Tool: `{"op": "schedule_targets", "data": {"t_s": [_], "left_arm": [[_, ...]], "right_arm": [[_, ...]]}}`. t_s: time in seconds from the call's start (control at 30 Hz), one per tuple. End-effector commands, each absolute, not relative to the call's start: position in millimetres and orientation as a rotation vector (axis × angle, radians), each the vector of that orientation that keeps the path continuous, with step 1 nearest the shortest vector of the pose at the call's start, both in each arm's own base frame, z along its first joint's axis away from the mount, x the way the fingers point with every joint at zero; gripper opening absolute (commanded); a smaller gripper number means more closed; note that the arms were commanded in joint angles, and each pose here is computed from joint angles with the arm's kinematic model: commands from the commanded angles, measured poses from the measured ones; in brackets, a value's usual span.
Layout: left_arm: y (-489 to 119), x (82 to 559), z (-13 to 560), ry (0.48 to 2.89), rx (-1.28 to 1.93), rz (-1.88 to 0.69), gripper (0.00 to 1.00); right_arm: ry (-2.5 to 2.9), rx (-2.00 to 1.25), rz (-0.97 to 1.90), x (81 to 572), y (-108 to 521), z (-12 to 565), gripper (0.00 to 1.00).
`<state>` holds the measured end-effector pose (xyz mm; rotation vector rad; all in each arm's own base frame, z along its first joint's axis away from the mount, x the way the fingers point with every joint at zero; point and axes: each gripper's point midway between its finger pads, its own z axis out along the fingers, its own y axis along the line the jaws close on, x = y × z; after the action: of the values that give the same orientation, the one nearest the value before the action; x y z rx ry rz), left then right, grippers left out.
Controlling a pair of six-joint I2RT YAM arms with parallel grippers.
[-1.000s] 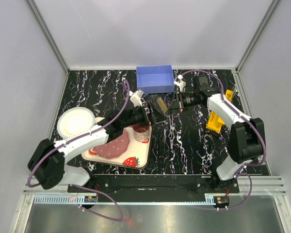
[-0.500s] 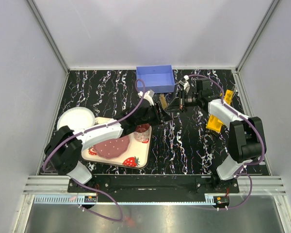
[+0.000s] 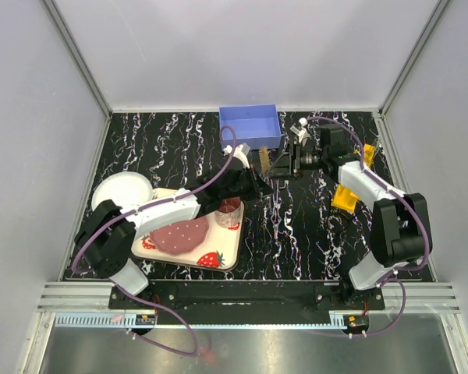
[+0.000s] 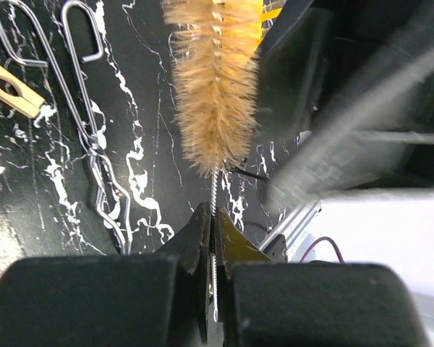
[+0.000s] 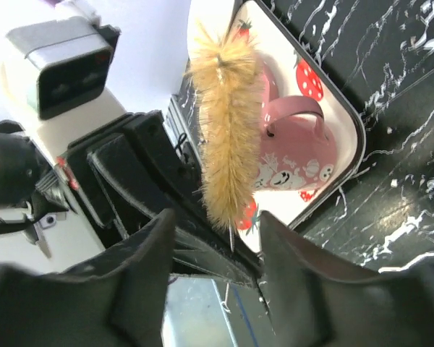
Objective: Organize the chemistry lab equipment
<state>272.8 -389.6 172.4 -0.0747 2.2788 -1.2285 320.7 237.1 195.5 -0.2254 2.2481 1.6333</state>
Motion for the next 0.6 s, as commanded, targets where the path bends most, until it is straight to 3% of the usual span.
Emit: {"op": "schedule_targets", "data": {"t_s": [0.0, 0.03, 0.13, 0.3, 0.57], "left_arm": [[-365, 290, 208, 2.157, -0.069, -1.240, 0.00], [-360, 289, 210, 2.162, -0.053, -1.259, 0.00], [-336, 302, 226, 2.152, -0.023, -1.272, 0.00], [-292, 339, 226, 2.206, -0.097, -1.200, 0.00], [-294, 422, 241, 2.198, -0.381, -1.286, 0.00]], "right_arm": [[2.037, -0.552, 1.520, 315, 222, 243, 0.66], [2.084, -0.558, 1.498, 308, 215, 240, 0.83], [2.038, -0.673, 1.255, 311, 186, 250, 0.99], [1.971, -0.681, 1.042, 303, 147, 261, 1.00], [1.893, -0.632, 0.979, 284, 132, 265, 1.00]]}}
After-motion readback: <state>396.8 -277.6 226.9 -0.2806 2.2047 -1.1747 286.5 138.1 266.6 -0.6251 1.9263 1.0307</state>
